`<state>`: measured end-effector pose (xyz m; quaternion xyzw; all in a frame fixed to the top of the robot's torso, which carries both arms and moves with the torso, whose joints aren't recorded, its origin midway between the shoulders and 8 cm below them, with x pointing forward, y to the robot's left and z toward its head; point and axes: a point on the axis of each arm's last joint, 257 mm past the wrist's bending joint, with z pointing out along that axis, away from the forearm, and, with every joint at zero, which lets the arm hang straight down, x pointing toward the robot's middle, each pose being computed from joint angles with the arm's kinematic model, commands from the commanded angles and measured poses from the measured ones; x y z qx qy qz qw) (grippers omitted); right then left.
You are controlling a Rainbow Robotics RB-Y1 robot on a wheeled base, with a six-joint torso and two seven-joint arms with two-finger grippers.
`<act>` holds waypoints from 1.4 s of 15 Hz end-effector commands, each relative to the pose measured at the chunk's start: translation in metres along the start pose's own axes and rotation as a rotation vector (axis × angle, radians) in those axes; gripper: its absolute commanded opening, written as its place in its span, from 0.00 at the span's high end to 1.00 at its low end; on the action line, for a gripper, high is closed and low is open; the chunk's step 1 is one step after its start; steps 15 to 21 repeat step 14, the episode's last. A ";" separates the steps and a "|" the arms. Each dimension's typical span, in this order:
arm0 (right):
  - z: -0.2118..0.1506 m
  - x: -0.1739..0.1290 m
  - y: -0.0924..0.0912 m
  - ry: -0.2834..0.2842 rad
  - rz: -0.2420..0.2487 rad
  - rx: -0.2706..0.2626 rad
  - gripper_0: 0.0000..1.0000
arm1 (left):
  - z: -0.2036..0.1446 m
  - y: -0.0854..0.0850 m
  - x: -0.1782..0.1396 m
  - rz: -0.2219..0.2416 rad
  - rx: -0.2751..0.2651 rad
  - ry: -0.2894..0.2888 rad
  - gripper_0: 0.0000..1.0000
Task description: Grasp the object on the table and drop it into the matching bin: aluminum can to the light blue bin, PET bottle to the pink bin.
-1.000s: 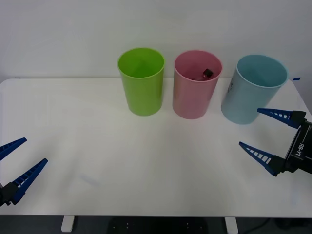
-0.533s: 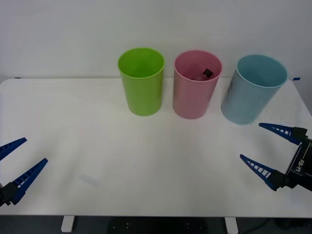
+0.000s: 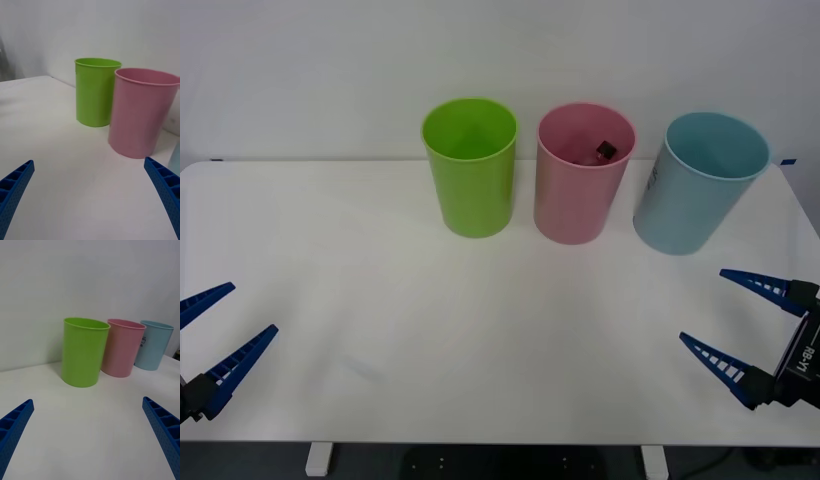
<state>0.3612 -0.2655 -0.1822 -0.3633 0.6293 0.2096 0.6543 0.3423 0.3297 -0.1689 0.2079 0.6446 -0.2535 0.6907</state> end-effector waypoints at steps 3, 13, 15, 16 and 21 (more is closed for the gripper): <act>-0.018 0.004 -0.002 0.012 0.020 0.026 0.00 | 0.000 0.000 0.000 0.000 0.000 0.000 0.00; -0.038 0.010 -0.009 0.038 0.035 0.067 0.00 | 0.000 0.000 0.000 0.000 0.000 0.000 0.00; -0.038 0.010 -0.009 0.038 0.035 0.067 0.00 | 0.000 0.000 0.000 0.000 0.000 0.000 0.00; -0.038 0.010 -0.009 0.038 0.035 0.067 0.00 | 0.000 0.000 0.000 0.000 0.000 0.000 0.00; -0.038 0.010 -0.009 0.038 0.035 0.067 0.00 | 0.000 0.000 0.000 0.000 0.000 0.000 0.00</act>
